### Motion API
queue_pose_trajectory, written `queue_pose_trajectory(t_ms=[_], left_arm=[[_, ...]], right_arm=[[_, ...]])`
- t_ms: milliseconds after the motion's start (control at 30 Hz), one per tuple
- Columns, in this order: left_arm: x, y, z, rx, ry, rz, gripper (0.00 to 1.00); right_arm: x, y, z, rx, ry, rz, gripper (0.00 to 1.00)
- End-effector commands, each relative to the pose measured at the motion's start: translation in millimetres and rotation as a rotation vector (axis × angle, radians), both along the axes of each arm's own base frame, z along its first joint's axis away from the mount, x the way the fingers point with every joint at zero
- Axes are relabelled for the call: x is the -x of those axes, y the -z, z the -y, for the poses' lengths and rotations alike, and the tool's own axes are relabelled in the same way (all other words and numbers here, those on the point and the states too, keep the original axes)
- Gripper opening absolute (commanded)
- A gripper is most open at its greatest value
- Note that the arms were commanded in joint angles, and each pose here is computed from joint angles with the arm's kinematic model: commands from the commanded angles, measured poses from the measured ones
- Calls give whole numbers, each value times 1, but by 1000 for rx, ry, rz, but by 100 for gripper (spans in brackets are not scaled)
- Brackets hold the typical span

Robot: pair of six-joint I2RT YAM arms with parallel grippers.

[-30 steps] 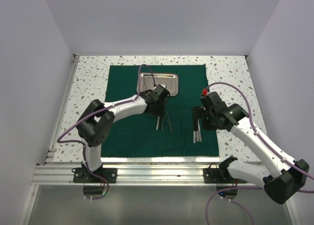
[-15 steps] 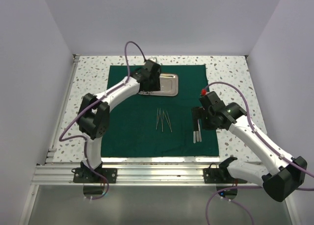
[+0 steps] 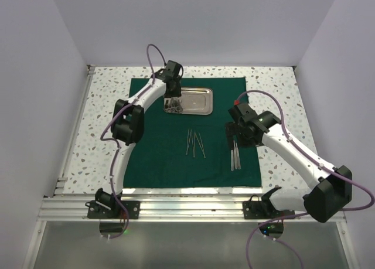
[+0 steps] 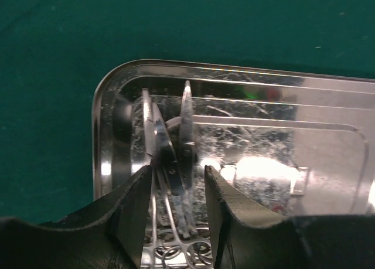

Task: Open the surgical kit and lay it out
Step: Pick up the medical item from the container.

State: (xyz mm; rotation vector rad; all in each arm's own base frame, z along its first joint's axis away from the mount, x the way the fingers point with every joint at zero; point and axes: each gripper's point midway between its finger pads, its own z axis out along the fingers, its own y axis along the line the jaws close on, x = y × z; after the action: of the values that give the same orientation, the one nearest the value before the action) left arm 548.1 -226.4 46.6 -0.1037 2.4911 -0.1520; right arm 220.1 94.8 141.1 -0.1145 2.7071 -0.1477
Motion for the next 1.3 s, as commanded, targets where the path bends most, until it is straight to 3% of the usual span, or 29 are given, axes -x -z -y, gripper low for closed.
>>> queue_pose_trajectory(t_ms=[0, 667, 800, 900, 1033, 1267], left_arm=[[-10, -9, -12, -9, 3, 15, 45], [26, 51, -6, -101, 30, -129, 33], [40, 72, -12, -122, 0, -209, 25], [48, 79, -16, -131, -9, -233, 13], [49, 73, -18, -132, -12, -221, 0], [40, 37, -17, -123, -9, -154, 0]], right_arm=[[-14, -12, 2, 33, -3, 37, 98], [-25, -1, -3, 51, -16, -4, 98], [-24, -3, -1, 54, -18, 5, 98], [-23, -4, 1, 52, -14, 10, 98], [-22, -4, 1, 45, -17, 13, 98], [-20, -4, -2, 17, -19, 16, 98]])
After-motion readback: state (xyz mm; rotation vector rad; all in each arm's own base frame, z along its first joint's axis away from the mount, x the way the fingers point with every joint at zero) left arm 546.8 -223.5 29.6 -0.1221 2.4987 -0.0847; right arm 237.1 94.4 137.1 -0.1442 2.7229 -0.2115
